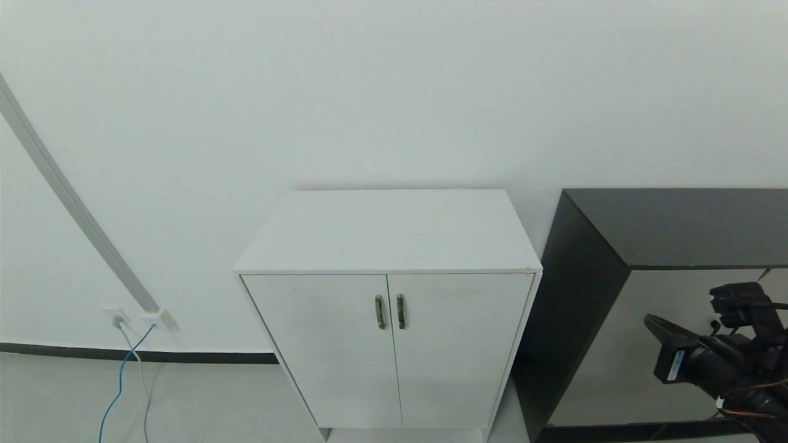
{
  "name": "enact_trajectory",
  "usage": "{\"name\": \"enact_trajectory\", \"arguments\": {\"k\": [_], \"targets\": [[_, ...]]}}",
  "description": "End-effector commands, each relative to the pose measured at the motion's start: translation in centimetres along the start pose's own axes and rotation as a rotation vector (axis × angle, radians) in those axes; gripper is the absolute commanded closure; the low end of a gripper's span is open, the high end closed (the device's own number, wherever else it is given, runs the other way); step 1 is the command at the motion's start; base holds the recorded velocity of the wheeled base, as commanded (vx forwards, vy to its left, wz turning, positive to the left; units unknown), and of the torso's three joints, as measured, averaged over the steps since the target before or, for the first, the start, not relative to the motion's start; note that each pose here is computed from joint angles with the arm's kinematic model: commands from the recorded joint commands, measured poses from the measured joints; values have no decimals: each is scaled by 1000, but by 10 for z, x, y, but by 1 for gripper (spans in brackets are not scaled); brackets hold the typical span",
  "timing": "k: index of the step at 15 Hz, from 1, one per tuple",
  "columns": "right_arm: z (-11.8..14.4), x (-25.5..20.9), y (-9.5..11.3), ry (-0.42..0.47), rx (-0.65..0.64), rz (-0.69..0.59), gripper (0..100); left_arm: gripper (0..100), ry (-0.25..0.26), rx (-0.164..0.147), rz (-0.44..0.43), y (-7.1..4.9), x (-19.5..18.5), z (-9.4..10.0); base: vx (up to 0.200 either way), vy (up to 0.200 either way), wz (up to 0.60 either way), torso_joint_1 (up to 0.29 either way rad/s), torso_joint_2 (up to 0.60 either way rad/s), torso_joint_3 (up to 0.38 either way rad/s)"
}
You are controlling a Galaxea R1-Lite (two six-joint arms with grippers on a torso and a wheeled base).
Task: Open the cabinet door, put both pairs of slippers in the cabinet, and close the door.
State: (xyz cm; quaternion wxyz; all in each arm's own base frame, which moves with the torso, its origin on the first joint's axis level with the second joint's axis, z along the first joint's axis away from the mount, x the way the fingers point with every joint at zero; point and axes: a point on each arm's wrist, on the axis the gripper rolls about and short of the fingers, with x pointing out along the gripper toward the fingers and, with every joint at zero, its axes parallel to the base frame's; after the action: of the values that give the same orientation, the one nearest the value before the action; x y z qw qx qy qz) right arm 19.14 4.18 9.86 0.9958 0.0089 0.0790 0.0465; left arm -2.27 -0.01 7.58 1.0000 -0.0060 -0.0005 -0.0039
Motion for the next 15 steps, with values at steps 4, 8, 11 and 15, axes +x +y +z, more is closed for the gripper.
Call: {"name": "enact_trajectory", "arguments": {"k": [4, 8, 11, 15], "targets": [[17, -42, -13, -25, 10, -48, 100, 100, 0, 0, 0, 0, 0, 0, 0, 0, 0, 0, 0, 0], [17, -72, -18, 18, 57, -64, 100, 100, 0, 0, 0, 0, 0, 0, 0, 0, 0, 0, 0, 0], [12, -99, -20, 47, 56, -61, 100, 100, 0, -2, 0, 0, 0, 0, 0, 0, 0, 0, 0, 0], [4, -128, -21, 45, 54, -50, 100, 100, 0, -2, 0, 0, 0, 0, 0, 0, 0, 0, 0, 0]]}}
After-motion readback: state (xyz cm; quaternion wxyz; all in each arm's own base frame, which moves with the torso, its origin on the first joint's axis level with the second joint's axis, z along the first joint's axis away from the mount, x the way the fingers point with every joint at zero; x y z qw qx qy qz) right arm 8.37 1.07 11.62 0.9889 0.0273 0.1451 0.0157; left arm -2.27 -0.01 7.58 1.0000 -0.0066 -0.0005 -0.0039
